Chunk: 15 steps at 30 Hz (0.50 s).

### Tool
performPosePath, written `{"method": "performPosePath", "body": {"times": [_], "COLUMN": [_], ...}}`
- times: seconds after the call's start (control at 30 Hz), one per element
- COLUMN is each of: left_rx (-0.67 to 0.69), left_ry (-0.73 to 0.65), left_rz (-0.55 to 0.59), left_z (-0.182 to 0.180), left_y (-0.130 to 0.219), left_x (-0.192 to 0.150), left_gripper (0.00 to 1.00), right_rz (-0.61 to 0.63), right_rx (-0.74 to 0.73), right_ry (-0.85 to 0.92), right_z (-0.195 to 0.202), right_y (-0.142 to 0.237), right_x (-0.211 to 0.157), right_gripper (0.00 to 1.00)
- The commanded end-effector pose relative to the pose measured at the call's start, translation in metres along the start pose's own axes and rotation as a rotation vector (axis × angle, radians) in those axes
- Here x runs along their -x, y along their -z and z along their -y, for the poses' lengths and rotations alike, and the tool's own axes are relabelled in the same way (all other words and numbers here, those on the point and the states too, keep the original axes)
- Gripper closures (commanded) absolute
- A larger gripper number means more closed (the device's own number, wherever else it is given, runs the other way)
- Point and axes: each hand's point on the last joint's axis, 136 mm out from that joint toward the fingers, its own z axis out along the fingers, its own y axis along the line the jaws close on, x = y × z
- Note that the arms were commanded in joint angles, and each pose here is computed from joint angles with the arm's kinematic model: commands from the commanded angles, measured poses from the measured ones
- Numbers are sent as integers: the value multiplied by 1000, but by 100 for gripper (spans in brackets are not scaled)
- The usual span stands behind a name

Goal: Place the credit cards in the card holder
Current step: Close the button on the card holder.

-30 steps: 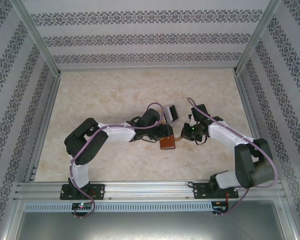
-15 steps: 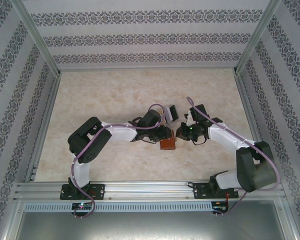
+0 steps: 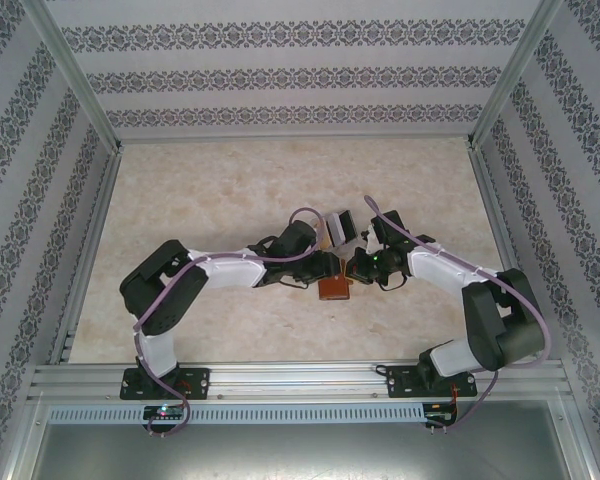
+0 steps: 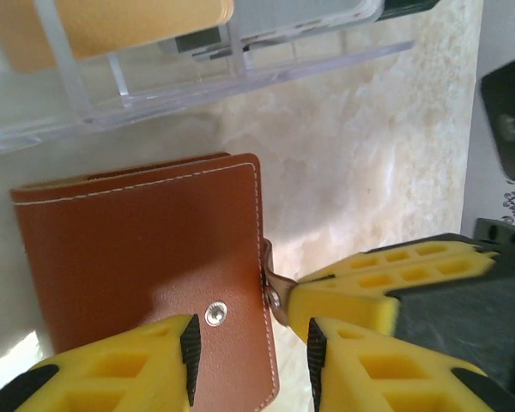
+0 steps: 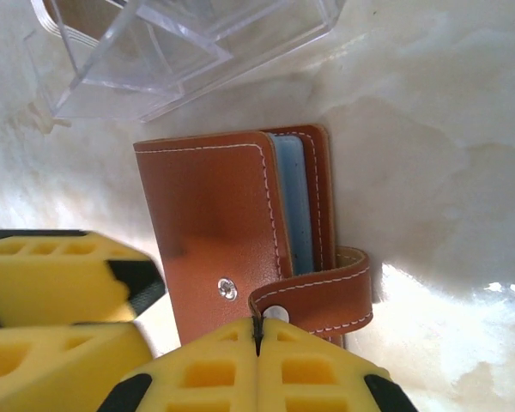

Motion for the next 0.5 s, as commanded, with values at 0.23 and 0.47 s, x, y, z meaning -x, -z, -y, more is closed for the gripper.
{"method": "performPosePath", "body": {"times": [0.23, 0.47], "left_rx": [182, 230], "left_ry": [-4, -12], "left_rz": [11, -35], "left_z": [-37, -46], "left_y": [14, 1], "left_x": [-11, -14], "left_gripper": [61, 60], "right_rz": [-5, -8], "right_rx": [-7, -6], "right_ry": [-6, -4], "right_z": [-3, -4], "right_y": [-1, -1], "right_x": [2, 2], "right_gripper": [100, 100]}}
